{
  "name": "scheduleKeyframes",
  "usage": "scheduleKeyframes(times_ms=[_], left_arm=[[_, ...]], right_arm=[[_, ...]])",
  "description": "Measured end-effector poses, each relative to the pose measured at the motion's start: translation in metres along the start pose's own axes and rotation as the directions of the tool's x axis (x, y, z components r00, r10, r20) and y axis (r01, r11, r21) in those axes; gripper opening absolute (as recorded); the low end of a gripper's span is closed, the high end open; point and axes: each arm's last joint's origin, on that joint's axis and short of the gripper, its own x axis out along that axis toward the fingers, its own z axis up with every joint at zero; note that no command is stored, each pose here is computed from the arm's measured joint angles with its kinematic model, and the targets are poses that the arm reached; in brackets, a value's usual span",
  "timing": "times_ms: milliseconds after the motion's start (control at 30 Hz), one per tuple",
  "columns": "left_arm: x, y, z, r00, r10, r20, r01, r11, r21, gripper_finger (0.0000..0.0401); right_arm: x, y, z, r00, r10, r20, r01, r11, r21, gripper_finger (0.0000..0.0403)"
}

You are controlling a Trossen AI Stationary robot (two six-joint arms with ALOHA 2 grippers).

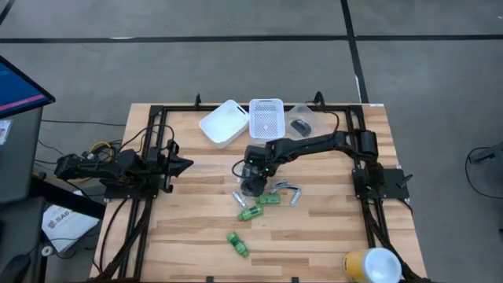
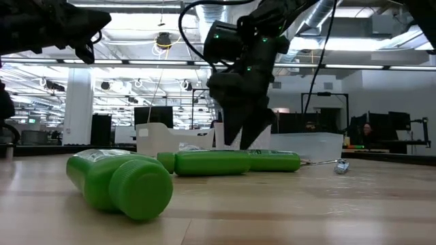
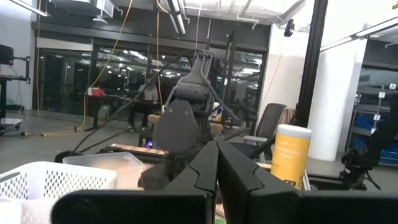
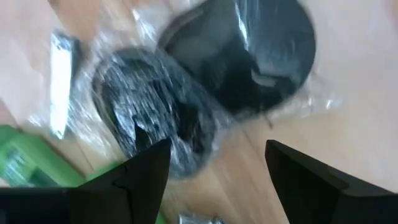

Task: Pick & Place Travel size toiletries
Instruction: Put the black hairbrush into the transparent bin

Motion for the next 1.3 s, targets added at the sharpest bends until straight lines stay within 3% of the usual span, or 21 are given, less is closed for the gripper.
scheduleKeyframes(times_ms=[167, 433, 733, 867, 1033, 1300], left_arm=[[0.001, 0.0, -0.001, 1.0, 0.001, -0.014, -0.001, 1.0, 0.002, 0.0002], [0.001, 0.0, -0.002, 1.0, 0.002, -0.02, -0.002, 1.0, 0.003, 0.0002], [0.001, 0.0, -0.002, 1.0, 0.001, -0.015, -0.001, 1.0, 0.002, 0.0002], [0.001, 0.0, -0.001, 1.0, 0.001, -0.013, -0.001, 1.0, 0.002, 0.0002], [0.001, 0.0, -0.001, 1.0, 0.001, -0.01, -0.001, 1.0, 0.001, 0.0002], [0.001, 0.0, -0.001, 1.0, 0.0, -0.005, 0.0, 1.0, 0.001, 0.0002]], right_arm=[[0.016, -0.001, 0.0, 1.0, -0.002, -0.024, 0.002, 1.0, 0.001, 0.0256], [0.018, 0.006, -0.001, 0.999, 0.039, -0.012, -0.04, 0.998, -0.041, 0.0246], [0.018, 0.007, -0.001, 0.996, 0.087, -0.033, -0.089, 0.993, -0.073, 0.0094], [0.018, 0.007, 0.0, 0.996, 0.087, -0.031, -0.089, 0.993, -0.08, 0.0045], [0.018, 0.006, 0.0, 0.996, 0.086, -0.028, -0.088, 0.991, -0.1, 0.0006], [0.012, 0.005, 0.002, 0.996, 0.089, -0.019, -0.09, 0.991, -0.095, 0.0001]])
